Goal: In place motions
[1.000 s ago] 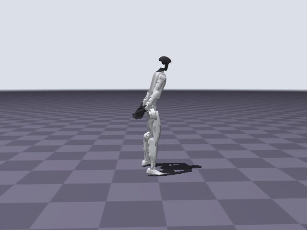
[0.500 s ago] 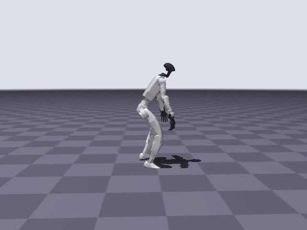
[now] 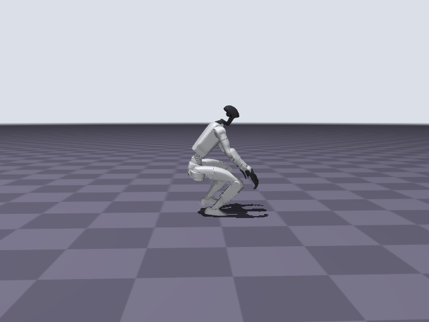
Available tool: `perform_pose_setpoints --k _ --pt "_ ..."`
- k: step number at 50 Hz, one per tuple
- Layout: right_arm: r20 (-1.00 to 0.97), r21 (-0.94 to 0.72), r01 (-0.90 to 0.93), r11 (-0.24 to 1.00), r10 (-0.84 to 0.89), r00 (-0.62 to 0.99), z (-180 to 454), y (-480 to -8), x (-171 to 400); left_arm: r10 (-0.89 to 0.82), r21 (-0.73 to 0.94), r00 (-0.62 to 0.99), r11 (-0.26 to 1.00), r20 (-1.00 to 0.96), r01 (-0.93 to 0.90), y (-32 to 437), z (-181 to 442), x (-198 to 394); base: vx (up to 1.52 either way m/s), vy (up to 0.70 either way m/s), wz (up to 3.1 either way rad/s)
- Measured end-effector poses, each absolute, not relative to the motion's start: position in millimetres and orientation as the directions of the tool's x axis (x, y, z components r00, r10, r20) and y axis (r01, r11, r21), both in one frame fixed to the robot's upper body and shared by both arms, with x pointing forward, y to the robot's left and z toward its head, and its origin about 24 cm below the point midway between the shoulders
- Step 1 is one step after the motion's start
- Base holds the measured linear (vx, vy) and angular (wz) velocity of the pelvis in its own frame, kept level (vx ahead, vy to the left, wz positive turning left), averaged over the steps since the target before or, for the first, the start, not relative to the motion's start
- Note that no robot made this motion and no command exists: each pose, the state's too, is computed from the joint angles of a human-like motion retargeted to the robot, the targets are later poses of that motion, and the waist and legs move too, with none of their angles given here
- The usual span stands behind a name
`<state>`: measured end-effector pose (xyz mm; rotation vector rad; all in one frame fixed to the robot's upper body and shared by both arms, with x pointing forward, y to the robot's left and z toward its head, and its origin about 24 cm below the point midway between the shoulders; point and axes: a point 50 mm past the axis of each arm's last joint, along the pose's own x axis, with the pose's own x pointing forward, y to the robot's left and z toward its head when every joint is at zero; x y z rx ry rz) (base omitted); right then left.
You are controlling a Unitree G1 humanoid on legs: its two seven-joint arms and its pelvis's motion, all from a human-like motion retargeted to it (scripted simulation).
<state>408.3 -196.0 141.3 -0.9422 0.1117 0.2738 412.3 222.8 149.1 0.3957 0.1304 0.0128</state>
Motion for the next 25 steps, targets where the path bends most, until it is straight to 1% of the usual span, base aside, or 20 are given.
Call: perform_pose_setpoints --k 4,7,9,11,13,14,17,20,22,25 --pt "-0.202 -0.828 -0.241 0.506 0.132 0.97 170.6 -215.1 413.2 0.099 0.411 0.99 0.91 -0.097 -0.051 238.9 183.6 417.4 -0.08 -0.13 0.1" --pt "-0.243 -0.856 -0.243 0.457 0.061 0.968 184.0 -238.5 411.0 0.175 0.491 0.984 0.861 -0.043 -0.132 253.5 220.2 418.3 -0.11 -0.04 0.26" --pt "-0.332 -0.841 -0.29 0.456 -0.013 0.943 159.9 -254.3 403.2 0.219 0.566 0.975 0.808 -0.034 -0.161 260.0 220.7 416.5 0.07 -0.01 0.26" --pt "-0.425 -0.808 -0.338 0.483 -0.08 0.902 121.5 -266.5 390.0 0.245 0.631 0.968 0.759 -0.047 -0.161 265.7 206.8 413.3 0.17 0.01 0.2" --pt "-0.516 -0.758 -0.388 0.525 -0.119 0.848 76.4 -272.7 371.4 0.257 0.655 0.963 0.742 -0.082 -0.142 269.3 182.5 408.5 0.2 0.04 0.27" --pt "-0.568 -0.723 -0.416 0.552 -0.131 0.813 51.7 -273.7 359.2 0.253 0.643 0.961 0.756 -0.111 -0.125 268.6 165.3 405.2 0.16 0.04 0.33" --pt "-0.736 -0.578 -0.501 0.644 -0.145 0.661 -20.3 -276.1 309.3 0.204 0.53 0.948 0.847 -0.245 -0.045 258.0 102.0 389.0 0.15 0.05 0.25" --pt "-0.892 -0.381 -0.566 0.731 -0.13 0.433 -84.3 -278.1 237.7 0.092 0.356 0.891 0.931 -0.444 0.081 234.1 22.2 354.9 0.21 0.0 0.08" --pt "-0.959 -0.254 -0.583 0.772 -0.12 0.259 -117.4 -278.0 181.3 0.021 0.246 0.809 0.957 -0.588 0.154 219.2 -30.8 318.9 0.34 0.01 0.16" --pt "-0.989 -0.133 -0.519 0.844 -0.151 0.008 -150.0 -274.4 88.8 -0.016 0.144 0.654 0.971 -0.756 0.189 204.8 -97.1 250.7 0.37 0.03 0.17"
